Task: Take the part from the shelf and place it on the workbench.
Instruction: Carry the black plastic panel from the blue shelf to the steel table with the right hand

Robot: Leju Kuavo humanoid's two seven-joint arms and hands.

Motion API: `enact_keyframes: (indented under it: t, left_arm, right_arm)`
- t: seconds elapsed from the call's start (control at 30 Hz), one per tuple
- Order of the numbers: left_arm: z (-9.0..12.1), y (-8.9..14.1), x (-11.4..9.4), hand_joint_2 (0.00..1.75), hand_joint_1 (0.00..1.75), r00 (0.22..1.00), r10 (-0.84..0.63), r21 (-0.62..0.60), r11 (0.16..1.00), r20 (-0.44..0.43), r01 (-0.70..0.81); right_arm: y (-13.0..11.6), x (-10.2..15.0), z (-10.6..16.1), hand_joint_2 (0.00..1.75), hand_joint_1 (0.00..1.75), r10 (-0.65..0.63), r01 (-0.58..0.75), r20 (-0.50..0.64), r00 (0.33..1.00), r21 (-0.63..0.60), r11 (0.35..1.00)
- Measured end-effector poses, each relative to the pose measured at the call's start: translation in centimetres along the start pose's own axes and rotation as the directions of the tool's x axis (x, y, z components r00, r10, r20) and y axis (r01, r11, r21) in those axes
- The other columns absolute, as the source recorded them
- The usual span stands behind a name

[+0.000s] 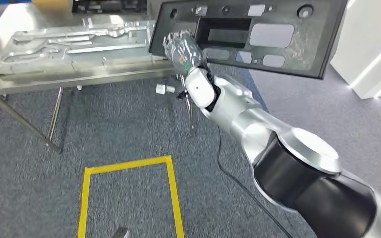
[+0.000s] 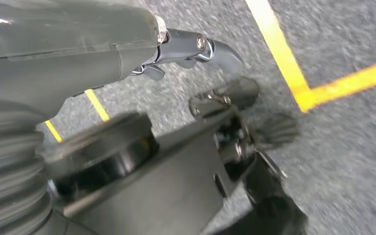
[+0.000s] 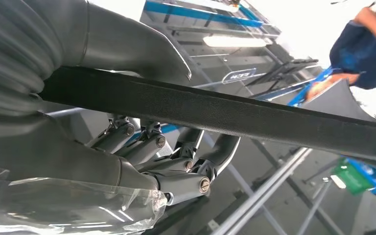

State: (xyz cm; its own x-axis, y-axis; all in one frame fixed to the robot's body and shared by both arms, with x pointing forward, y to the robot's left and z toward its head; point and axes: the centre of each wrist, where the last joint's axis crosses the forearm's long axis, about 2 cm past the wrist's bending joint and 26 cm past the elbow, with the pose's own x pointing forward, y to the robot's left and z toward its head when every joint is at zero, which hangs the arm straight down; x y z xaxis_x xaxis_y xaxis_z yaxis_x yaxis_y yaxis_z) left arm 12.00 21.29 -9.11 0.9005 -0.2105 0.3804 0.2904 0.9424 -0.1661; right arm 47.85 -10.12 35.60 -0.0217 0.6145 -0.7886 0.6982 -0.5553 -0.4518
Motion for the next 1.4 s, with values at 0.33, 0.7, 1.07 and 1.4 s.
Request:
enact_keyframes:
  t: [0.33,0.7,1.07,1.4]
  left_arm:
    - [0.1,-0.2,-0.9,1.75,0.0,1.0,0.01,-0.003,1.0,-0.022,-0.01]
    - [0.1,0.1,-0.7,1.75,0.0,1.0,0.011,0.01,1.0,-0.019,-0.011]
    - [0.0,-0.3,-0.2,1.75,0.0,1.0,0.008,0.008,1.0,-0.012,-0.008]
    - [0.0,0.1,-0.1,1.75,0.0,1.0,0.0,0.005,1.0,0.004,0.0]
  right_arm:
    - [0.2,1.1,0.5,1.75,1.75,0.003,-0.003,0.027,1.0,0.011,1.0]
    - [0.7,1.5,1.0,1.75,1.75,0.004,-0.005,0.037,0.999,0.032,0.999]
    - [1.3,1.8,1.5,1.75,1.75,0.01,-0.014,0.06,0.998,0.065,0.998]
    - [1.6,2.4,2.0,1.75,1.75,0.008,-0.014,0.073,0.997,0.083,0.996]
